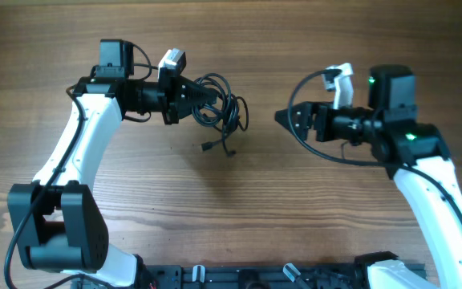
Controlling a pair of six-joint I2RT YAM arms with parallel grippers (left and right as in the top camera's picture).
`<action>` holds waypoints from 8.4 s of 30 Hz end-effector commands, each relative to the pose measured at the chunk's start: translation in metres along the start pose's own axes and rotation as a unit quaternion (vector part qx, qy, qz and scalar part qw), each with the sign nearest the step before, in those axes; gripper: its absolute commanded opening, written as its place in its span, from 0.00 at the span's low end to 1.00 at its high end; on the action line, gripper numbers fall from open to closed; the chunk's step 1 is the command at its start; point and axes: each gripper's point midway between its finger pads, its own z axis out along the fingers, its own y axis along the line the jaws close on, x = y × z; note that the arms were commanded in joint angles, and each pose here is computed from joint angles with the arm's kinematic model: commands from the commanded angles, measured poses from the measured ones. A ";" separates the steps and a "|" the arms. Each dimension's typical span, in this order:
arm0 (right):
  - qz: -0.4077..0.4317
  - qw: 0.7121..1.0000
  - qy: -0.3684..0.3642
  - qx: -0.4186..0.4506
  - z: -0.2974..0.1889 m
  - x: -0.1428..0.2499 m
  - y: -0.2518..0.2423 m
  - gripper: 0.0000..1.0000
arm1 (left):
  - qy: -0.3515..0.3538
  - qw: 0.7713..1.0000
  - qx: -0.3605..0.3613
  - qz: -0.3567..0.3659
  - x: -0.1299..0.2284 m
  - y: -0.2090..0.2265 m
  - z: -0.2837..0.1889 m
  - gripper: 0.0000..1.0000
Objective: Untangle cables
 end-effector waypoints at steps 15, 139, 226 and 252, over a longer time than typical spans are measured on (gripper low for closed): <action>0.092 0.995 -0.034 0.015 0.067 -0.012 0.036 0.70 | 0.011 0.995 -0.031 0.098 0.001 -0.006 0.024 0.04; -0.138 0.982 0.119 -0.050 0.090 0.052 0.030 0.39 | 0.030 0.935 -0.310 0.171 0.021 0.102 0.006 0.04; -0.183 0.968 0.169 0.002 0.148 0.085 0.048 0.04 | -0.033 0.947 -0.320 0.008 0.018 0.105 -0.006 0.04; -0.080 0.960 -0.031 -0.266 -0.047 -0.045 0.137 0.04 | -0.078 0.875 -0.478 0.013 0.005 0.144 -0.051 0.04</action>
